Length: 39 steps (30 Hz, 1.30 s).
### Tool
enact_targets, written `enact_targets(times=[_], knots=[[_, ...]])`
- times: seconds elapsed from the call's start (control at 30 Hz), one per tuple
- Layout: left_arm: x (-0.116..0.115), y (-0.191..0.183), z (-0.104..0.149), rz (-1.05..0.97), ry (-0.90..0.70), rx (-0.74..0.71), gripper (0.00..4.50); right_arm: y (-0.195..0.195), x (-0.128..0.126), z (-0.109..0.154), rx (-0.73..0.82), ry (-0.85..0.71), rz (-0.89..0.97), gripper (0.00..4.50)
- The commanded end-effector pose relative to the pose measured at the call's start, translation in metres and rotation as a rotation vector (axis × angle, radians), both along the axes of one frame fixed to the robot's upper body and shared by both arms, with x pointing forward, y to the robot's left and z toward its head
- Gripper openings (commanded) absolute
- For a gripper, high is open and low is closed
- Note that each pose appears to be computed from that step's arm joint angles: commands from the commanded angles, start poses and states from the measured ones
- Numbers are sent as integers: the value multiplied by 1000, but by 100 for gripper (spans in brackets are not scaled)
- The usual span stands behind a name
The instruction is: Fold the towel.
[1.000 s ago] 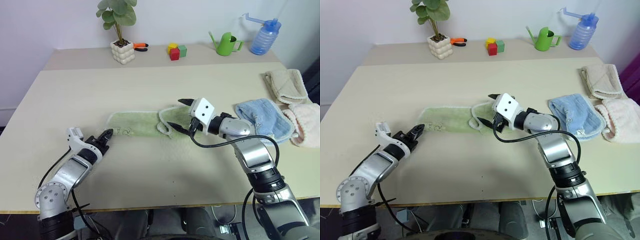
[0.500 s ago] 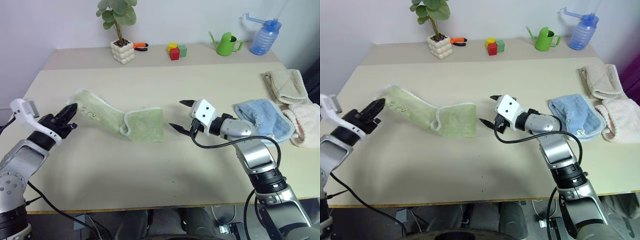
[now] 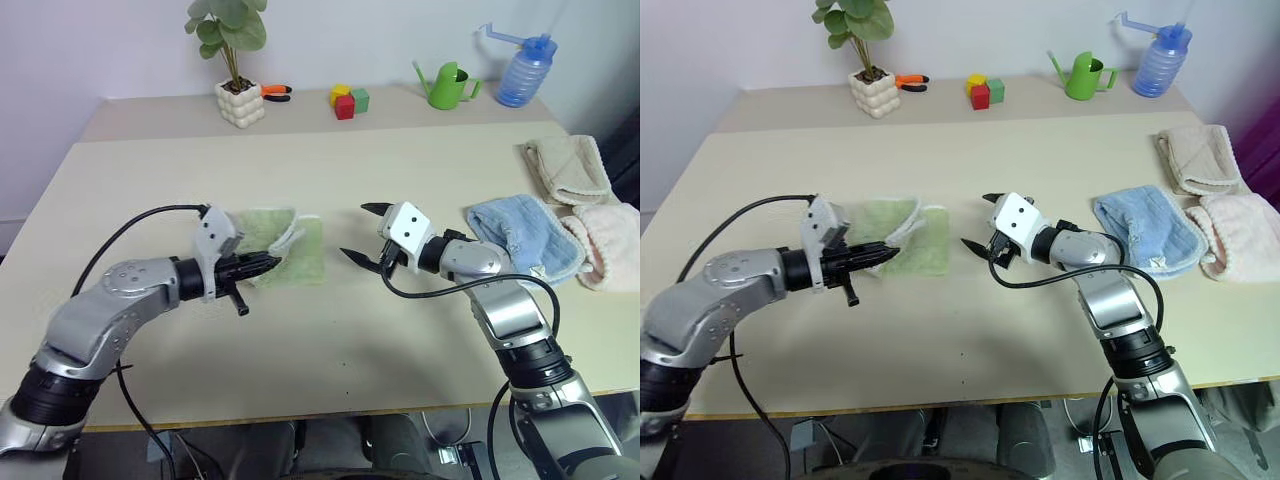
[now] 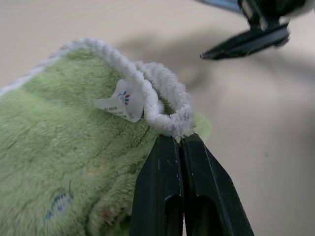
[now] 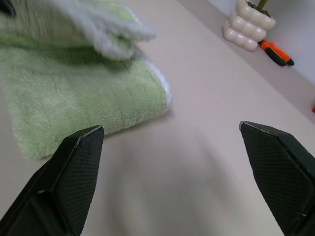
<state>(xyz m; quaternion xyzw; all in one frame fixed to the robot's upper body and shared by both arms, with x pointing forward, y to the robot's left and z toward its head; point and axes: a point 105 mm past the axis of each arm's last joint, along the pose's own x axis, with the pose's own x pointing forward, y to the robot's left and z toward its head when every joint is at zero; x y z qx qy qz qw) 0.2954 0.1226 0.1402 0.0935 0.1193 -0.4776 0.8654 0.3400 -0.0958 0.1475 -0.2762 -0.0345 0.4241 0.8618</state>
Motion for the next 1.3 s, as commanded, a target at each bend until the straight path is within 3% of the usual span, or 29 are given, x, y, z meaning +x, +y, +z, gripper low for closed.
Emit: enact_targets(times=[0.03, 0.23, 0.27, 0.33, 0.57, 0.63, 0.7, 0.8, 0.83, 0.93, 0.97, 1.13, 1.3], knots=[[0, -13, 2, -62, -24, 8, 3, 0, -3, 10, 6, -46, -1, 450], [-5, -22, -9, -107, 11, 17, 3, 1, -2, 9, 2, -49, -6, 450], [-5, -21, -10, -109, 14, 21, 27, 2, -2, 9, 3, -50, -6, 450], [-5, -20, -10, -97, 21, 10, 83, 2, -1, 9, 2, -51, -6, 450], [-9, -2, 13, -52, 9, -66, 426, -2, 1, 11, 12, -40, -29, 450], [-14, 6, 23, -48, 10, -87, 426, -5, 1, 13, 31, -25, -32, 450], [-17, 15, 39, -38, -16, -141, 430, -6, 1, 18, 63, -8, -30, 397], [-5, 37, 64, 85, -81, -236, 342, -3, 0, 30, 121, 9, -11, 280], [-1, 44, 67, 126, -101, -236, 293, -1, 0, 35, 140, 12, -4, 223], [17, 61, 63, 260, -143, -167, 145, 13, -1, 48, 213, 29, 23, 71], [25, 65, 58, 306, -152, -129, 141, 20, -1, 53, 255, 47, 32, 18], [41, 53, 22, 340, -176, 33, 141, 54, -1, 50, 304, 132, 68, 5], [48, 49, -7, 371, -140, 46, 141, 85, -6, 15, 192, 199, 115, 5]])
